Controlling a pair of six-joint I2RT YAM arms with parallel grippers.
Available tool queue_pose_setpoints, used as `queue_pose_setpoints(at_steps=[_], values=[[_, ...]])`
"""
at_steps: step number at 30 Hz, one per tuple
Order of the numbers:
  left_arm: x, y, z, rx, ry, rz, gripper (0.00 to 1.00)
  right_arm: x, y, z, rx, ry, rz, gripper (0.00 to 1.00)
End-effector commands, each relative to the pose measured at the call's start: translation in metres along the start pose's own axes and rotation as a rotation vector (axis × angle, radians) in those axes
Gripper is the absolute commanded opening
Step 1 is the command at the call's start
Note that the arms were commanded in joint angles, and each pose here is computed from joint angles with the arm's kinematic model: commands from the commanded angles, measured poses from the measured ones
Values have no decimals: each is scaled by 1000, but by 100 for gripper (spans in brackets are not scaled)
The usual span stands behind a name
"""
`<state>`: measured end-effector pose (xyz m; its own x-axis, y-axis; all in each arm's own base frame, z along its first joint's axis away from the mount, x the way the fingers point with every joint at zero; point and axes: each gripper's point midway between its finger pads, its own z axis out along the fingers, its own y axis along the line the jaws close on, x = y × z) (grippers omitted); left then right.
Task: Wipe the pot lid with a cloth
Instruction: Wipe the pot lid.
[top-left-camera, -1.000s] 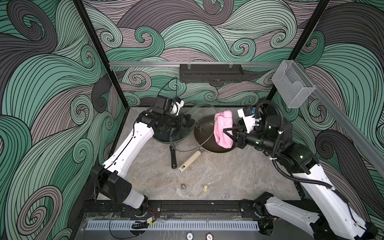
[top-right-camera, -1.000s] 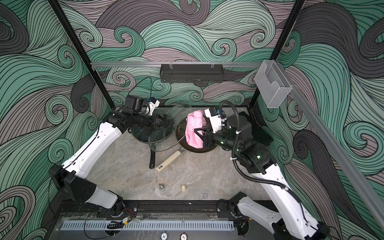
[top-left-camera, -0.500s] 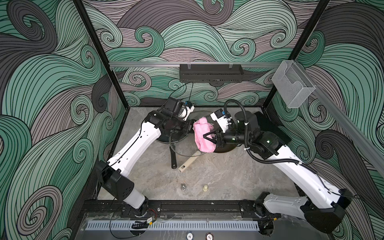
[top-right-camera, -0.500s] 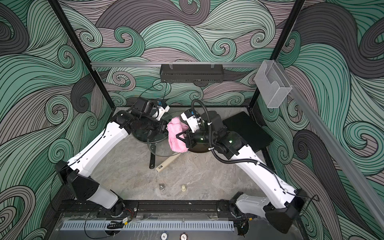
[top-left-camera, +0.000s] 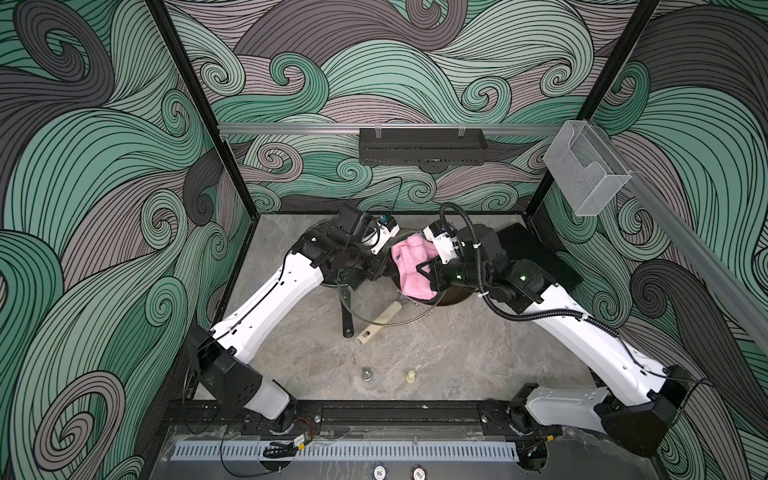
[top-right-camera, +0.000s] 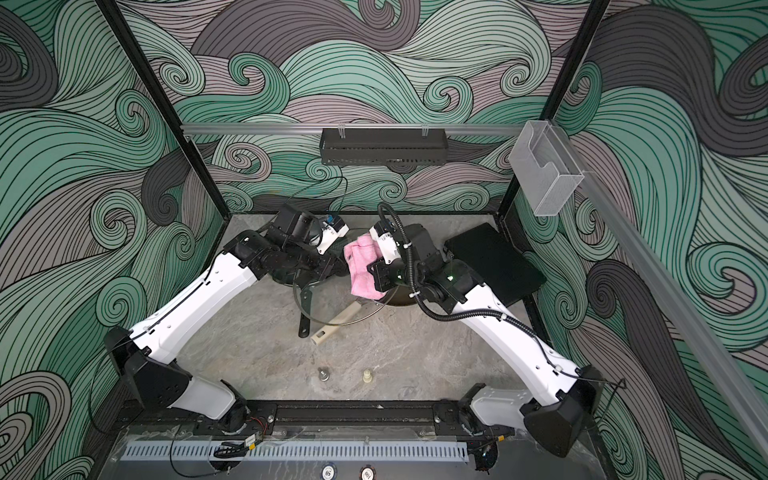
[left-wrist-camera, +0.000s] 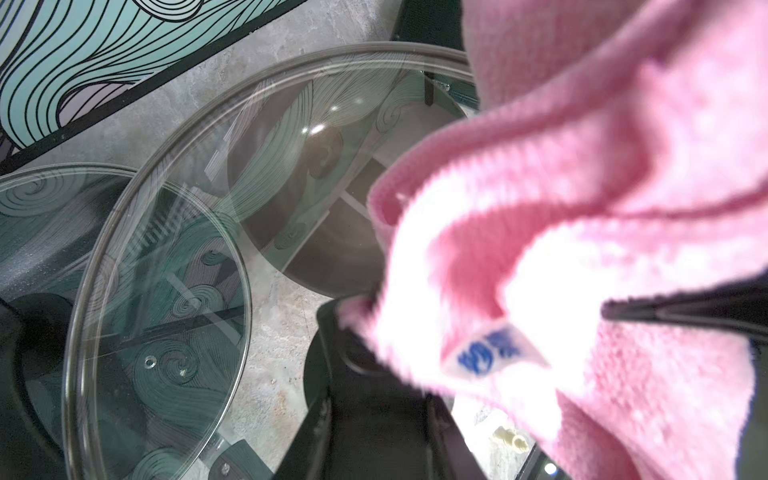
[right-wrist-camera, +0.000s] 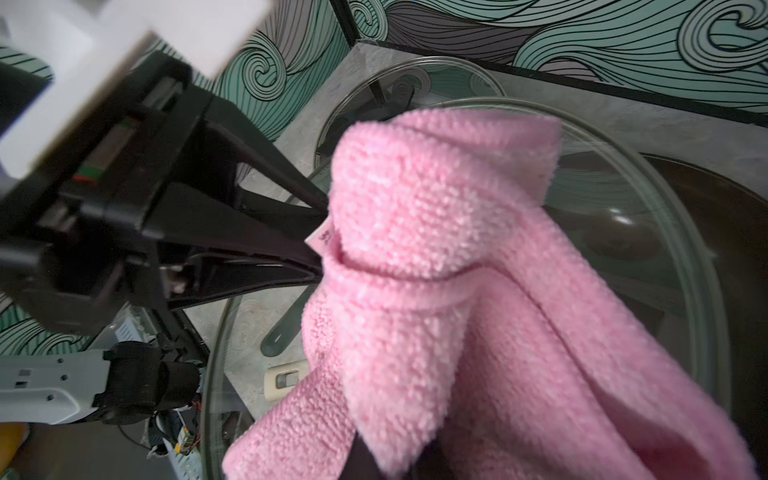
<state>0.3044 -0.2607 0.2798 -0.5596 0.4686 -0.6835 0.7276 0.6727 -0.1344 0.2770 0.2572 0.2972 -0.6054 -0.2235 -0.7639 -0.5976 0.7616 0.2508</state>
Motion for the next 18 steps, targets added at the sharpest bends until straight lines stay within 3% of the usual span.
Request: queue_pose_setpoints(at_steps=[1, 12, 18], values=[[-55, -14, -52, 0, -256, 99, 0, -4, -12, -13, 70, -13, -36, 0], [-65, -10, -55, -19, -274, 69, 0, 21, 43, -21, -161, 63, -12, 0], [-66, -22, -54, 51, -283, 99, 0, 26, 20, -11, -45, 71, 2, 0]])
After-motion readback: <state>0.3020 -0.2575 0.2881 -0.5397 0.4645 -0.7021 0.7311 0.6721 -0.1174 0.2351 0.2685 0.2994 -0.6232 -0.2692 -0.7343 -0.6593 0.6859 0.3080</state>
